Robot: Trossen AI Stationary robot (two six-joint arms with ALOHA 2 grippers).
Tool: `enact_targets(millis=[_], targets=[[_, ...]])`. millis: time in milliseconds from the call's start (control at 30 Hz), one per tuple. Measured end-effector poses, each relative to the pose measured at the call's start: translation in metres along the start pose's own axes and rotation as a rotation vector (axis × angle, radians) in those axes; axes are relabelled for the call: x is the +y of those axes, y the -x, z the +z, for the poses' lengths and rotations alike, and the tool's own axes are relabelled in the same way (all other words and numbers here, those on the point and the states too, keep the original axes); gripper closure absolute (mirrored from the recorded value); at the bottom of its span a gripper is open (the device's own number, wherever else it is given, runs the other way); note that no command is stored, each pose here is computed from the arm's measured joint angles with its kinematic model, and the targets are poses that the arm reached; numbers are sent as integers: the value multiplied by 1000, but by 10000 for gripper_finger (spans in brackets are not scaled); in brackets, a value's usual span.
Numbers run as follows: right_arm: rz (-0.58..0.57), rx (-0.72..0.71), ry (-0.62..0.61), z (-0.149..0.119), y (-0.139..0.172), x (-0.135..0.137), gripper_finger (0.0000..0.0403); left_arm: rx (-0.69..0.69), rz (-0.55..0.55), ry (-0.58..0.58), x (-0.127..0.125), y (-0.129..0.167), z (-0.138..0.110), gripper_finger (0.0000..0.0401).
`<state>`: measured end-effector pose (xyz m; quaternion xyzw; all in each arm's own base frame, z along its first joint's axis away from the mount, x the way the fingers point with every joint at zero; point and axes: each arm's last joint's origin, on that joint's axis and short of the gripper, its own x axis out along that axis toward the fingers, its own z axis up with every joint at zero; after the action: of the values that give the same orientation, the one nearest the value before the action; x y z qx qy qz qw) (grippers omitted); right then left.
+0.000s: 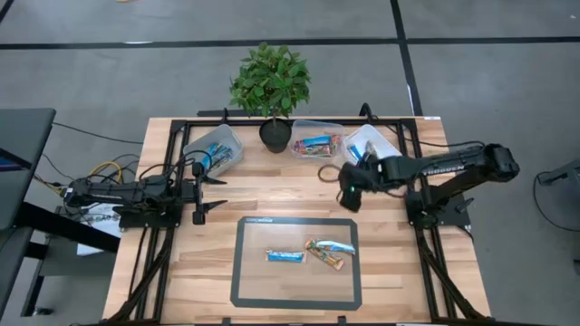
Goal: Pick and place Granola Bars by type
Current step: Put the yellow granola bar into the white bin
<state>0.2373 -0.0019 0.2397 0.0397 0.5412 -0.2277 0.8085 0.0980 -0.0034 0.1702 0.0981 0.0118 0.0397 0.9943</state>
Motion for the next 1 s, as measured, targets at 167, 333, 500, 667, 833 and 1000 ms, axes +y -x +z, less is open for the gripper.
enact_targets(millis=[167,333,500,667,833,1000], targets=[[165,-6,119,-8,6,35,127,0,0,0,0,0,0,148],[271,39,221,-17,0,69,127,1,0,0,0,0,0,148],[358,75,294,-25,-16,103,127,10,-1,-1,0,-1,-1,148],[387,127,331,-31,-27,130,127,12,-2,-2,0,-1,-1,148],[393,133,367,-33,-31,148,127,13,-2,-2,0,-1,-1,148],[370,170,369,-36,-41,155,127,14,-3,-2,0,-1,-1,148]])
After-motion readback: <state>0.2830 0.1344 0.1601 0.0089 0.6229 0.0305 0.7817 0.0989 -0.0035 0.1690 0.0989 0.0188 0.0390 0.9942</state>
